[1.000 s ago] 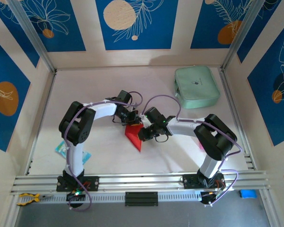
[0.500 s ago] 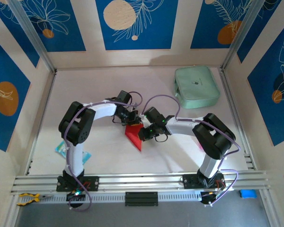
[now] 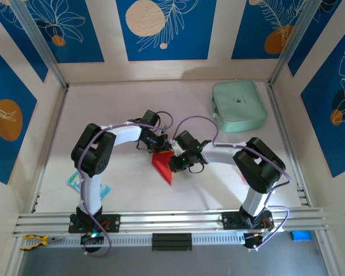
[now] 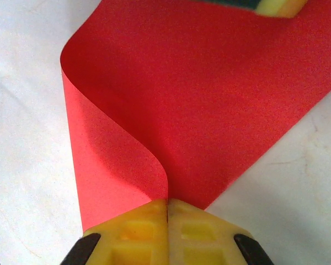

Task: Fold a paper plane with a square sheet of paper (pick it up from the middle)
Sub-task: Third fold the triangle at the center of the table.

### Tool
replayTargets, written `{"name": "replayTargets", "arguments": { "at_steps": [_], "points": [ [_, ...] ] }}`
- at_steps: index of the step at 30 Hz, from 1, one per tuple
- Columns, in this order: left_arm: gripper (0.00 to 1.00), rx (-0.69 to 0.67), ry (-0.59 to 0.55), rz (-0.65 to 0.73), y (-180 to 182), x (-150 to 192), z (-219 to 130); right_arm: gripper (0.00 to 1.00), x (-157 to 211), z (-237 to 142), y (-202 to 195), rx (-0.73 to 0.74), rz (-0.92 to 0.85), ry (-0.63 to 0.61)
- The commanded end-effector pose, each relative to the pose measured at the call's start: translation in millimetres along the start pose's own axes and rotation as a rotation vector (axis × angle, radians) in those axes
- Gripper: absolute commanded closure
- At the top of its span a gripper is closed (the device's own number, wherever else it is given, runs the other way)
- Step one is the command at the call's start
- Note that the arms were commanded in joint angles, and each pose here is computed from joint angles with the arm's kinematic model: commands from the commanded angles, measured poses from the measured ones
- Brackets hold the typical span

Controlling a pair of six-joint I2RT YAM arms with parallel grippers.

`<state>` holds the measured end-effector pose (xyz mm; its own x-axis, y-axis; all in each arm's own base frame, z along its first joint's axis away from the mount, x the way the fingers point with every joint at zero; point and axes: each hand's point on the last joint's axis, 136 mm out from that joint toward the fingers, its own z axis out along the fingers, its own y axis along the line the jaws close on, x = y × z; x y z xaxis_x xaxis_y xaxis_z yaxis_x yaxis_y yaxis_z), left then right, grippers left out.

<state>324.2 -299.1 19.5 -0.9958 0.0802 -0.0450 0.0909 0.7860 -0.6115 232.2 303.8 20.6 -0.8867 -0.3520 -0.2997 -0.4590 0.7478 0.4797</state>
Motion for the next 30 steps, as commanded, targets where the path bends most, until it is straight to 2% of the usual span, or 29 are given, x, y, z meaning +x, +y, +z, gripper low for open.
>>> {"name": "replayTargets", "arguments": {
  "at_steps": [1,11,30],
  "points": [
    [0.96,-0.098,0.048,-0.051,28,20,9,1.0,-1,-5,4,0.007,-0.01,-0.001],
    [0.96,-0.096,0.049,-0.052,28,21,10,1.0,-7,-2,4,0.014,-0.012,-0.007],
    [0.96,-0.096,0.045,-0.055,28,22,9,1.0,7,6,-1,0.022,0.006,0.032]
  ]
}}
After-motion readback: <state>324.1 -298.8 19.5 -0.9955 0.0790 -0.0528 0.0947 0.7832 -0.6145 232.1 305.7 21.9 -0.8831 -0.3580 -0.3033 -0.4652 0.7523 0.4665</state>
